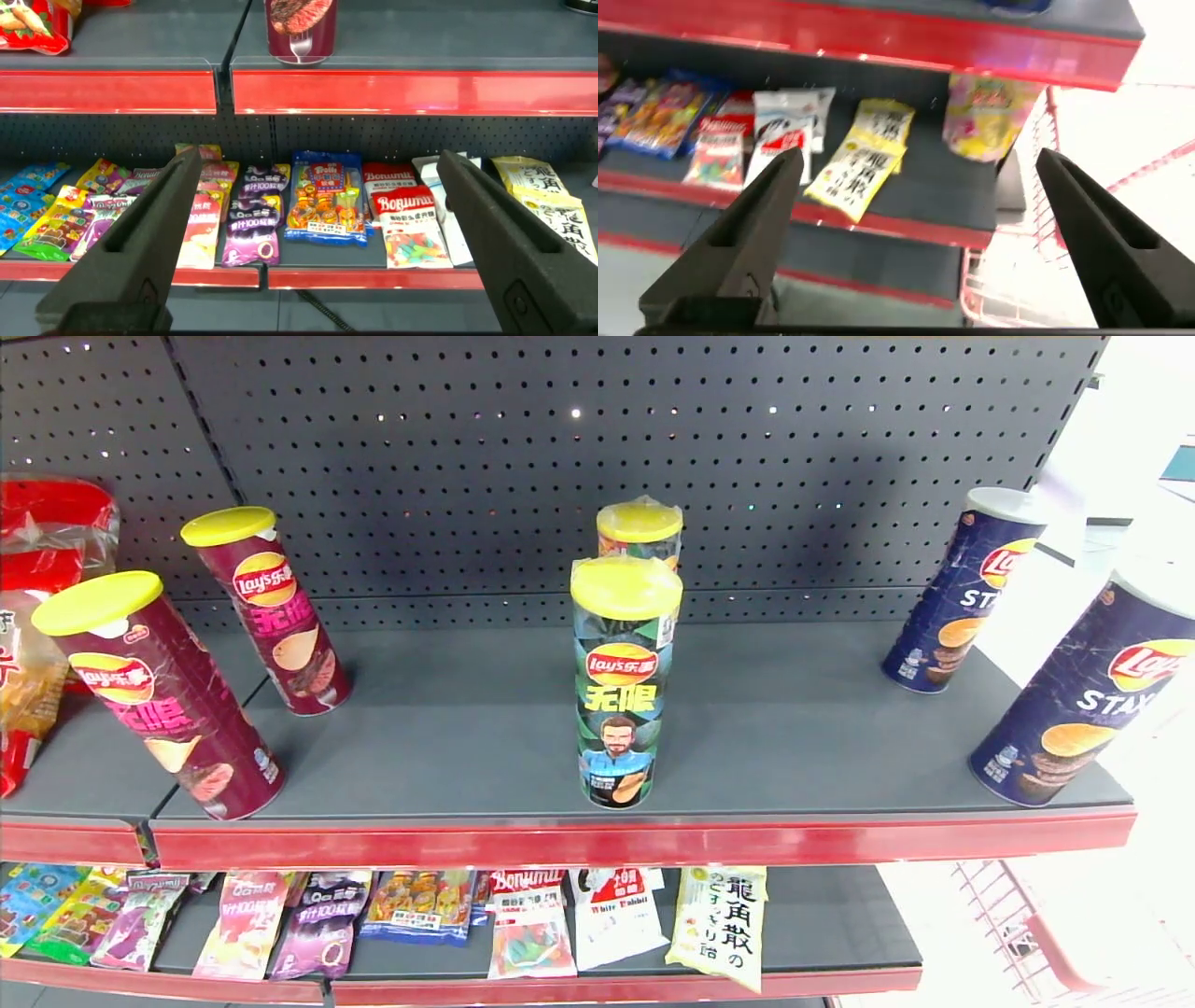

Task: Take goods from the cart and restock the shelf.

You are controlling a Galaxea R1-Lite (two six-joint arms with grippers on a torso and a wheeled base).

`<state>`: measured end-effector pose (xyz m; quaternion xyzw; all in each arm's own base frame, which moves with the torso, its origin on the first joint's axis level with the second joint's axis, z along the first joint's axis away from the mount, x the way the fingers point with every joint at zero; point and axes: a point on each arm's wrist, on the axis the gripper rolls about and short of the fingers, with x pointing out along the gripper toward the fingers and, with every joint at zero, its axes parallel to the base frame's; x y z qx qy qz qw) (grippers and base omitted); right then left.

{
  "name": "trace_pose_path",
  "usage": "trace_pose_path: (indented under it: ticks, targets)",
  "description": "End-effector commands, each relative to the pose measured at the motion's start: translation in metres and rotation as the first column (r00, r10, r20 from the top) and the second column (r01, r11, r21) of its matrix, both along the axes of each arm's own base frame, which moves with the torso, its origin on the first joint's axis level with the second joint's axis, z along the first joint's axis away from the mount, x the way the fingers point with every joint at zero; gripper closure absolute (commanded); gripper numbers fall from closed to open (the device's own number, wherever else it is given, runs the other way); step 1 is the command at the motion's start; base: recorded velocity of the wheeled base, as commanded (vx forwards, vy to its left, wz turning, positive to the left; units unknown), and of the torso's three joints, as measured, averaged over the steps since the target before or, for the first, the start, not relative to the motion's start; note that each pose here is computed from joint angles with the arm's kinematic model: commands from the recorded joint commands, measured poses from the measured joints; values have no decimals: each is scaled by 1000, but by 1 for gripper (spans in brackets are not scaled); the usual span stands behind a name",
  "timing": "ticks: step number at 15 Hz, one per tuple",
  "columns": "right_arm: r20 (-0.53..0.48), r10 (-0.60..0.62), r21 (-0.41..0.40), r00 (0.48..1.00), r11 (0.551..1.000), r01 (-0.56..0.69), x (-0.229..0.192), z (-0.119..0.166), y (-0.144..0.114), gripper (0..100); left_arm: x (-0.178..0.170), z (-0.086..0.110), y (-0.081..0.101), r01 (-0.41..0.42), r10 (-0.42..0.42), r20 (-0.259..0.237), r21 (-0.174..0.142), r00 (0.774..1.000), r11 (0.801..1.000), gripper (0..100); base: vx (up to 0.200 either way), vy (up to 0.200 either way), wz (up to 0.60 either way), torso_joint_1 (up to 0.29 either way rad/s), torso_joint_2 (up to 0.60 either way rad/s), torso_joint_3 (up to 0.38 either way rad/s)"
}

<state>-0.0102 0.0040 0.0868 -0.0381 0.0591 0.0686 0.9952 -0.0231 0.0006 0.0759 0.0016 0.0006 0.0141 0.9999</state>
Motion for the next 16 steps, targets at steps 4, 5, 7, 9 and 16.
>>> trace_pose_path:
  ticks: [4,5,7,9,16]
  targets:
    - [51,-216,74,975,974,212,-6,-8,-4,0,0,0,0,-1,1,0,0,1000,1000,0,0,0,0,0,0,0]
    - [27,-215,75,976,974,213,-7,-10,-4,0,0,0,0,-1,1,0,0,1000,1000,0,0,0,0,0,0,0]
    - [77,-83,65,994,995,78,-10,-11,-3,0,0,0,0,-1,1,0,0,1000,1000,0,0,0,0,0,0,0]
    - [80,-78,74,994,995,72,-10,-11,-3,0,0,0,0,-1,1,0,0,1000,1000,0,0,0,0,0,0,0]
    - [108,-98,81,989,993,90,-13,-11,-3,0,0,0,0,-1,1,0,0,1000,1000,0,0,0,0,0,0,0]
